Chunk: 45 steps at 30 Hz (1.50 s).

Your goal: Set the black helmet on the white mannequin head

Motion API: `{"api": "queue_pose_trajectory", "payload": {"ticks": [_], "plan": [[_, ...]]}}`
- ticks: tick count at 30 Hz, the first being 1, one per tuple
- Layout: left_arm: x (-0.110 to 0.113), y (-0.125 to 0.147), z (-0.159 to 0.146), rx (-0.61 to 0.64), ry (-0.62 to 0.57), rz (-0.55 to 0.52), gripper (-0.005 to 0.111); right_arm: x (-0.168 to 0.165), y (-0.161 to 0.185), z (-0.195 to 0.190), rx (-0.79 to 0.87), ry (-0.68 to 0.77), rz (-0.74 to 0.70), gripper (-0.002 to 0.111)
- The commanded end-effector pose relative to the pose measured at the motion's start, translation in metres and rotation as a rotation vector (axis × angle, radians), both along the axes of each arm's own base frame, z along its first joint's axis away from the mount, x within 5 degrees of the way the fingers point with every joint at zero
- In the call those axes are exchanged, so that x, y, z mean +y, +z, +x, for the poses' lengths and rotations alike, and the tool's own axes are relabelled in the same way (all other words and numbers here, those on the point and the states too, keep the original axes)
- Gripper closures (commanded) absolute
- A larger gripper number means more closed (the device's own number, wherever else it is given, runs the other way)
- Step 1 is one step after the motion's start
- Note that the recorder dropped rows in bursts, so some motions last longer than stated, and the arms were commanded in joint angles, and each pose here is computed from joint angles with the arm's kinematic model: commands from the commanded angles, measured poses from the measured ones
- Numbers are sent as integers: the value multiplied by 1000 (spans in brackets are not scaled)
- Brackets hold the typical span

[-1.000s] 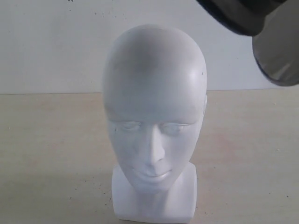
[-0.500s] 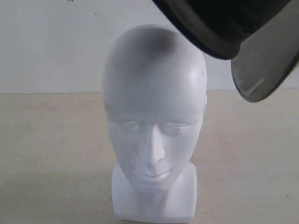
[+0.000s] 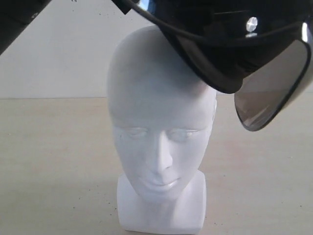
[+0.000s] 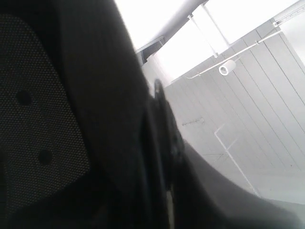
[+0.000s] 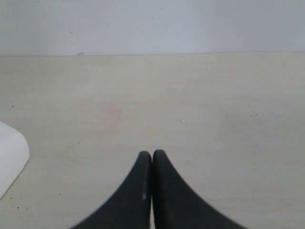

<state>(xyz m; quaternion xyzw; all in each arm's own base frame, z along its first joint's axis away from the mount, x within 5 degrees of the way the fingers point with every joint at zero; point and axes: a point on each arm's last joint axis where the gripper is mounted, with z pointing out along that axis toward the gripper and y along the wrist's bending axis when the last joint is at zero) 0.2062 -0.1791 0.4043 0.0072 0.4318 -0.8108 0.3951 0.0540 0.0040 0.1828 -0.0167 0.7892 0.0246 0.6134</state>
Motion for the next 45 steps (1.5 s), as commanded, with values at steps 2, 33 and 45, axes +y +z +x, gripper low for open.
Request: {"api": "queue_pose_trajectory", "payload": {"ticks": [2,33,45], "plan": [[9,4,-6,-33,-13,-89,102,0,1,0,-14,-2,-5,109],[27,-24,17,30,52,11,102,0,1,0,-14,-3,-5,109],[26,-26,17,15,52,35,102,0,1,0,-14,-3,-5,109]]}}
